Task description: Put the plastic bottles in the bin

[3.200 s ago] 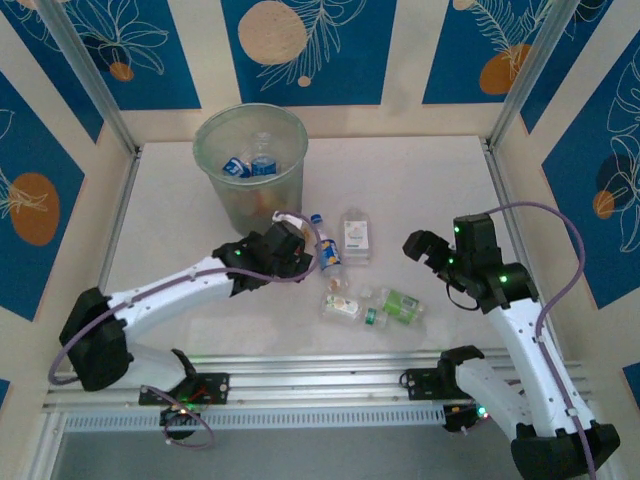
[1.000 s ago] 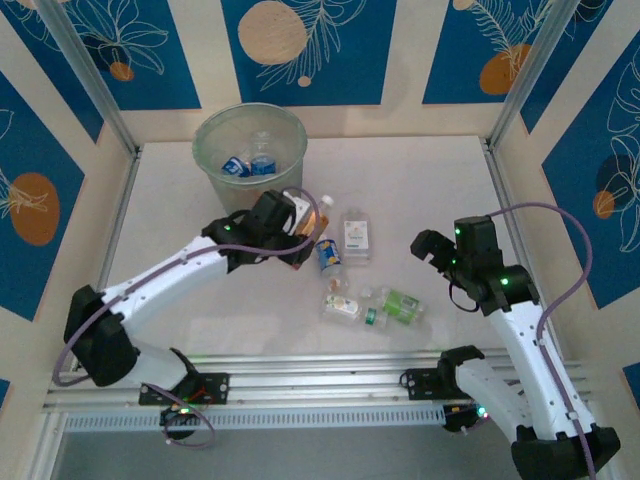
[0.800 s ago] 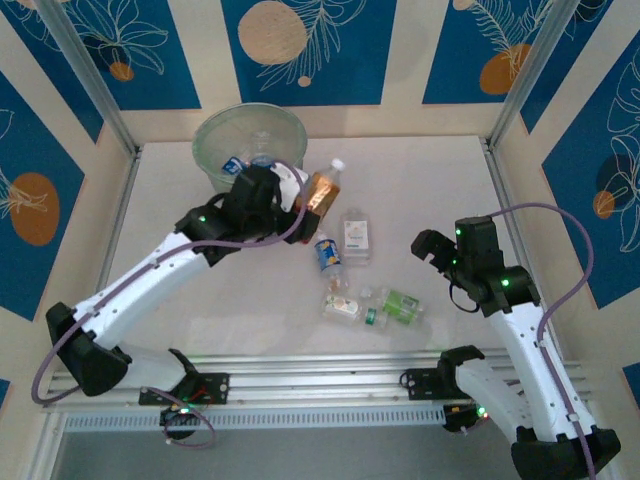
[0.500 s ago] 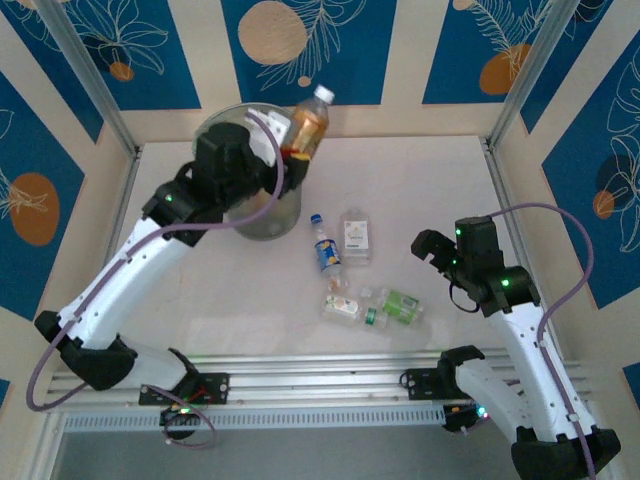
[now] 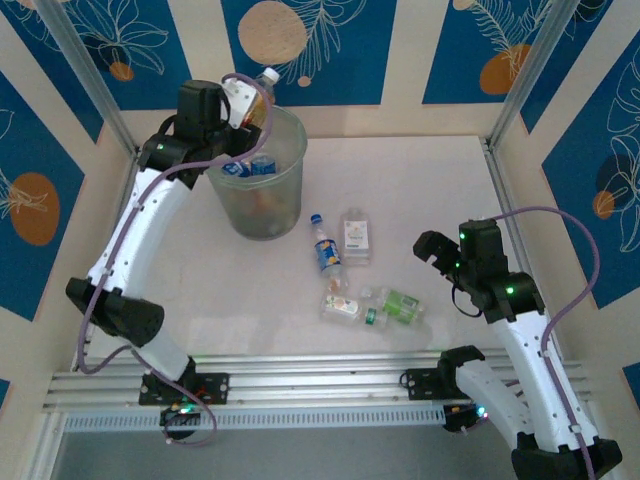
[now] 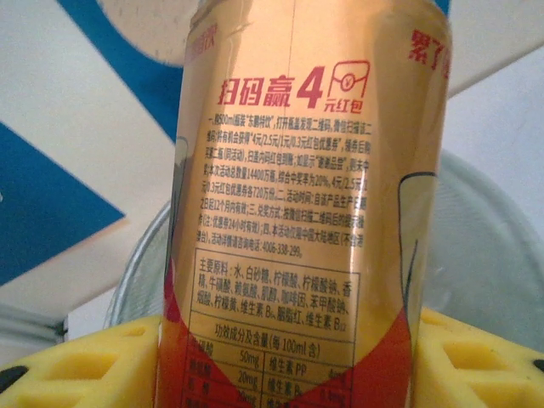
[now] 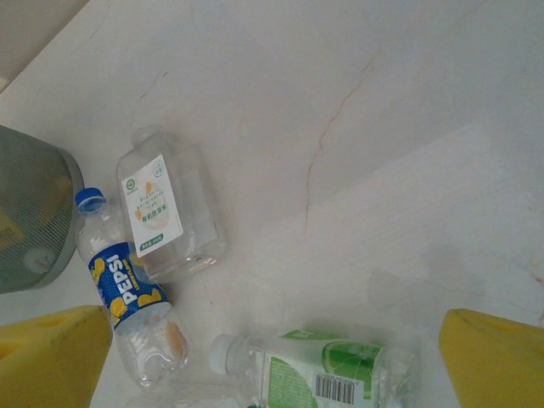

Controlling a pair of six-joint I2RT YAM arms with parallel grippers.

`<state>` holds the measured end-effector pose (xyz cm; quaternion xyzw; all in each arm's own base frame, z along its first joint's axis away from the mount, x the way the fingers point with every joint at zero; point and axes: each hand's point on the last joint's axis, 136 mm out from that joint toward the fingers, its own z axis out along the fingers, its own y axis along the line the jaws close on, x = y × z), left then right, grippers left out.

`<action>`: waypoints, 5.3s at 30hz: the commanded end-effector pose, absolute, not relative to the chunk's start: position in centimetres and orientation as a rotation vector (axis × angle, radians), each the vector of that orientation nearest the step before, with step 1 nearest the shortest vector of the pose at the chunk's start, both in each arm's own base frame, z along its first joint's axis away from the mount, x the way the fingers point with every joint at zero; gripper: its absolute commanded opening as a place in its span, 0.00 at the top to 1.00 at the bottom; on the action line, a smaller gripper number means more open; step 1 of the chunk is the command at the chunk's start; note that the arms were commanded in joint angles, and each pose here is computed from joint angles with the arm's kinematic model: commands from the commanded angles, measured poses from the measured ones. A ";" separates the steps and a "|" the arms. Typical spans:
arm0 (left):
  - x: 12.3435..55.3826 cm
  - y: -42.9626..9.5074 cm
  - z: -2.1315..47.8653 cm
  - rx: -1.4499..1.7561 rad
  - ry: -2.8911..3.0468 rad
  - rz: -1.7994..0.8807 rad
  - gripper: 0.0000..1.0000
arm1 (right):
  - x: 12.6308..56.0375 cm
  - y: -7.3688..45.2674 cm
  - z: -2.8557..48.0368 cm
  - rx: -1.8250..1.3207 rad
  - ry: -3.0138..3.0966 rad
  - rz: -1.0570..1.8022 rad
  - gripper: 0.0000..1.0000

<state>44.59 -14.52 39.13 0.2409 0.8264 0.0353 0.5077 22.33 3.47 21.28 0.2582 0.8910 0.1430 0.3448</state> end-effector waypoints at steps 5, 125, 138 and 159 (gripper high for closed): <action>46.4 -11.5 37.5 0.582 2.057 0.107 0.51 | 21.9 3.1 22.2 0.681 2.294 0.359 0.01; 36.6 -33.0 5.5 0.055 2.580 -0.285 0.25 | 22.7 3.9 18.6 0.699 2.402 0.384 0.01; 38.2 -33.3 4.8 0.065 2.565 -0.253 0.27 | 22.7 3.8 18.8 0.699 2.394 0.385 0.01; 40.8 -32.2 8.2 0.104 2.458 -0.187 0.52 | 22.7 3.5 19.2 0.704 2.384 0.376 0.01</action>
